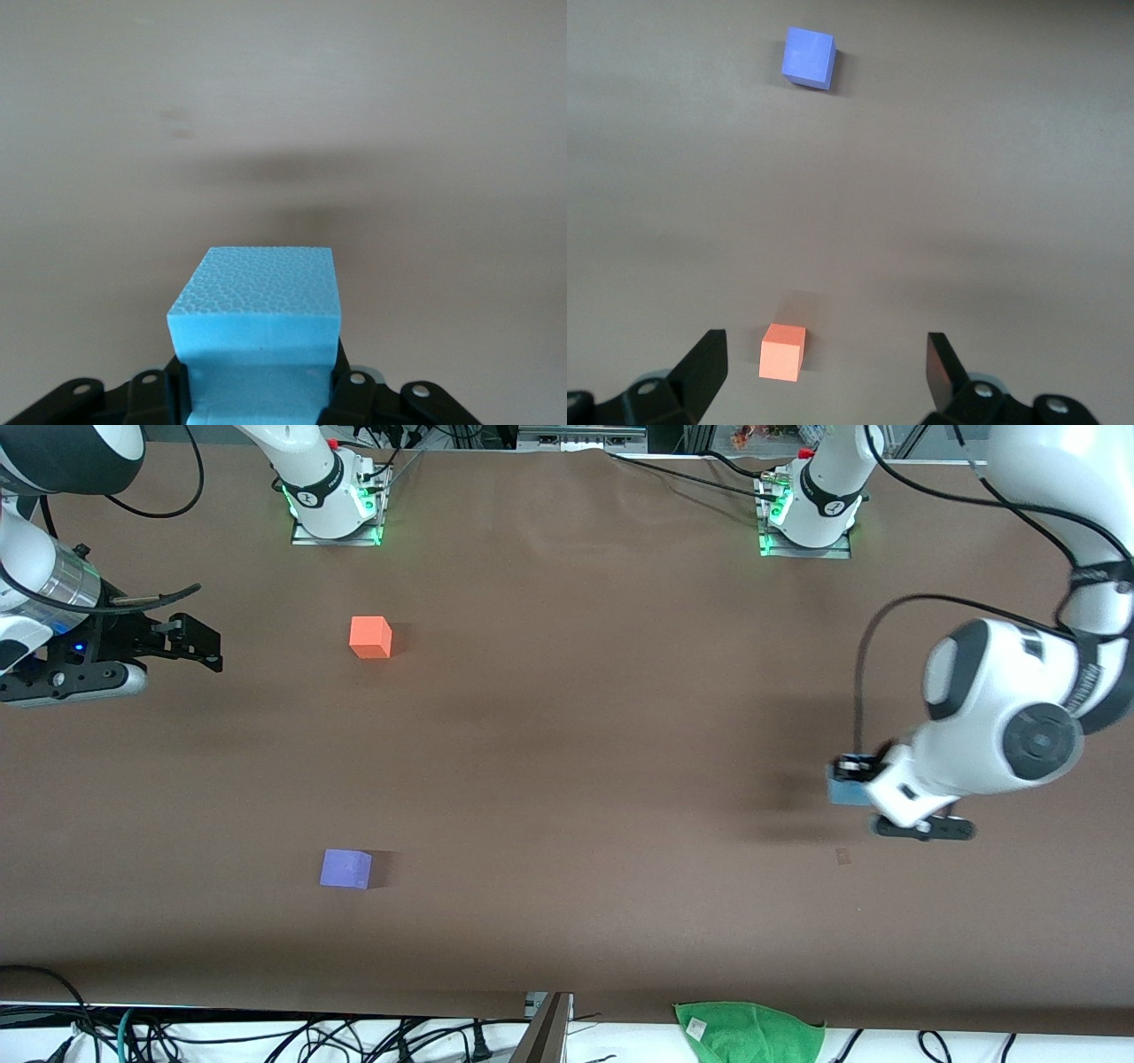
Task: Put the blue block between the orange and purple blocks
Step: 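Carry the blue block to the table middle and release it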
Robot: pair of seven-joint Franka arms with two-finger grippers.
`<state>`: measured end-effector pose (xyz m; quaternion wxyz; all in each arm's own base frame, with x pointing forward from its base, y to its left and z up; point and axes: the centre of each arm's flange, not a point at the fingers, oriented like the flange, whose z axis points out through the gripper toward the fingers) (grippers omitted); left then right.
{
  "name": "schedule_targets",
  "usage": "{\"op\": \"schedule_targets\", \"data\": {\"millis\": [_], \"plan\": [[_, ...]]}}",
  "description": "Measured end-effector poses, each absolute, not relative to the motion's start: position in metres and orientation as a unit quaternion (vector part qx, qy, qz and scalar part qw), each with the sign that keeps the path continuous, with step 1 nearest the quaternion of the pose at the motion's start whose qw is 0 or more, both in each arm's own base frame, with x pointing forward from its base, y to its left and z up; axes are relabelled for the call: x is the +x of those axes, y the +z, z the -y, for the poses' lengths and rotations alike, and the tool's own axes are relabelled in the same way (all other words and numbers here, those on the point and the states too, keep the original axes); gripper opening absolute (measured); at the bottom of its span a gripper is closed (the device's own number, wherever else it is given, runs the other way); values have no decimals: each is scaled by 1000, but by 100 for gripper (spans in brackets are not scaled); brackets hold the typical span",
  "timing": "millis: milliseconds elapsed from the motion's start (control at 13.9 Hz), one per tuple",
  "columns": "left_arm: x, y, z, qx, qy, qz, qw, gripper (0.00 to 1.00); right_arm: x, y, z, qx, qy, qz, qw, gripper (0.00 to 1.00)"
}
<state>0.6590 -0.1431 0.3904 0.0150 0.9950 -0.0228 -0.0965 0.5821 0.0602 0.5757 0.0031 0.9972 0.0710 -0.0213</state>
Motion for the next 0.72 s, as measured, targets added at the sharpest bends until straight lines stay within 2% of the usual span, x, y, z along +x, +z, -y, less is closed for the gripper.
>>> {"op": "schedule_targets", "data": {"millis": [360,505,721], "plan": [[600,331,347,992,-101,66,31,56,582,576,-60,997,-21,-71,3,100],[581,295,391,991,-100,76,34,56,582,576,-60,997,-21,-71,3,100],[576,249,406,991,-104,75,37,56,582,576,-60,997,-20,-71,3,100]]}}
